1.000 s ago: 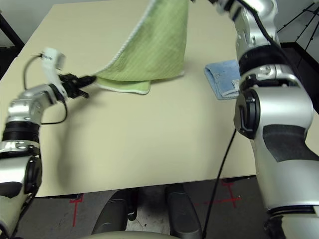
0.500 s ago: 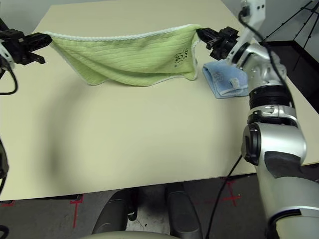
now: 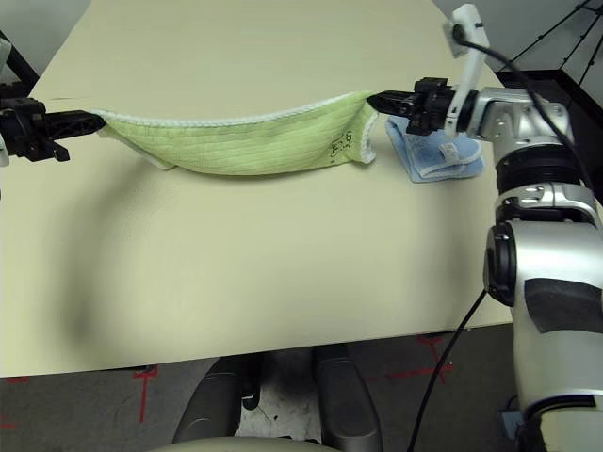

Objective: Fold the towel and set it aside.

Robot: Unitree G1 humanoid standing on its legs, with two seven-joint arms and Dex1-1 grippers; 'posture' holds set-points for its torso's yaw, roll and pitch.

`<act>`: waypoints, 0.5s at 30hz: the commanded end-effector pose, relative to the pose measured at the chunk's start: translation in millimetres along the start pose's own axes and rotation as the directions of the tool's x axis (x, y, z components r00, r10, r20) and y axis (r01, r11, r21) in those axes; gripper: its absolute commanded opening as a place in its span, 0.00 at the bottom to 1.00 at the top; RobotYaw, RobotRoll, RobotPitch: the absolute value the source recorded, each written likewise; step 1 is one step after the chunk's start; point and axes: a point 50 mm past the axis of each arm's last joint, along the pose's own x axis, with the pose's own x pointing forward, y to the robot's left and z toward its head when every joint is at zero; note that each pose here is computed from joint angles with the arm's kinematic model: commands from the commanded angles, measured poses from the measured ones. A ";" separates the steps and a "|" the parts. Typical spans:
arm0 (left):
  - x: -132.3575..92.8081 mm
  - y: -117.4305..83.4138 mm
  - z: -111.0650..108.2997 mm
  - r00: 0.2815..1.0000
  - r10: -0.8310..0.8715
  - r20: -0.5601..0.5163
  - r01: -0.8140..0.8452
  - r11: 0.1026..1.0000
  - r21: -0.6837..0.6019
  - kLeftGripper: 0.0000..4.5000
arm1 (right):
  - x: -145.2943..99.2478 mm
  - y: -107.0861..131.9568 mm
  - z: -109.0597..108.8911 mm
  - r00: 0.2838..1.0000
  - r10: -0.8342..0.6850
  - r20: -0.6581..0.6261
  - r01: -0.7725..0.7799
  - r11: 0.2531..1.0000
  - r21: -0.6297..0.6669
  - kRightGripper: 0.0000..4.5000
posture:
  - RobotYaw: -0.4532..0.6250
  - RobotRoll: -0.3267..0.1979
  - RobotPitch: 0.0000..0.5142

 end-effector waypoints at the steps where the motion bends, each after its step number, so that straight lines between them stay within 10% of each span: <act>1: 9.1 17.7 34.5 0.933 0.237 0.271 -0.256 0.966 0.036 0.00 | 1.1 -7.0 45.4 0.918 -0.229 0.323 0.250 0.968 -0.025 0.00 | 0.37 0.62 0.44; 7: 4.0 6.6 98.7 0.638 0.287 0.715 -0.231 0.956 -0.178 0.00 | -9.9 -4.7 78.9 0.734 -0.284 0.617 0.332 0.943 0.039 0.00 | 0.36 0.62 0.44; 10: 20.8 3.1 72.6 0.771 0.210 0.601 -0.249 0.968 -0.019 0.00 | -2.5 0.5 58.5 0.817 -0.196 0.542 0.254 0.967 -0.032 0.00 | 0.36 0.62 0.45; 15: 36.9 1.4 -23.4 0.993 0.054 0.105 -0.070 0.986 0.153 0.00 | 7.8 11.6 -10.8 0.989 0.017 0.147 0.008 0.986 -0.164 0.00 | 0.35 0.62 0.46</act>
